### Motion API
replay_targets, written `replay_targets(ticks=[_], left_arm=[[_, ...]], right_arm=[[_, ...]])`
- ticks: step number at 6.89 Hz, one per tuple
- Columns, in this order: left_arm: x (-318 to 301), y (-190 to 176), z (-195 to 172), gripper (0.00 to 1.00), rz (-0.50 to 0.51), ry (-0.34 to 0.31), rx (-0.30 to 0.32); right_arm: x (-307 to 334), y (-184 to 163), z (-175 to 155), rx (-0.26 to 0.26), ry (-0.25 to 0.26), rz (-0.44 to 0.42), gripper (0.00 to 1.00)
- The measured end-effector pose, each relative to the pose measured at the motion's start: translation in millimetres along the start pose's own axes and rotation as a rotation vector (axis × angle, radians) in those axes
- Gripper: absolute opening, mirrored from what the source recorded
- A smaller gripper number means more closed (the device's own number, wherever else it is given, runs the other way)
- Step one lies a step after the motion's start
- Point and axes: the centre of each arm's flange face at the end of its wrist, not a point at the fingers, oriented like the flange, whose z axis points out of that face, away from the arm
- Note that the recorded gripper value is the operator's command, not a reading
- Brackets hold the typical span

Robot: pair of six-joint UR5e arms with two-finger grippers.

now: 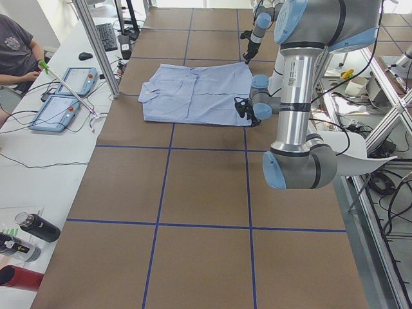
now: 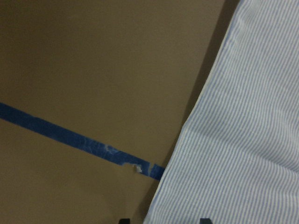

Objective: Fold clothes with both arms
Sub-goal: 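Move the left gripper down to the hem corner nearest it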

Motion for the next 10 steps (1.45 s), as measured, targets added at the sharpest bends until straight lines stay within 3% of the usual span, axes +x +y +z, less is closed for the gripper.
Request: replay_targets(ticks=[1, 2, 5, 10], left_arm=[[0, 1, 1, 0.25, -0.001, -0.001, -0.001], [0, 2, 2, 0.01, -0.008, -0.001, 0.0], [1, 7, 1, 0.0, -0.045, 0.002, -0.007], [11, 14, -41, 0.0, -0.035, 0.068, -0.045]], right_arm=[[0, 0, 0, 0.001, 0.001, -0.001, 0.0], [0, 0, 1, 0.002, 0.002, -0.001, 0.0], [1, 0, 2, 0.008, 0.008, -0.005, 0.0], [3, -7, 0, 0.016, 0.01, -0.003, 0.0]])
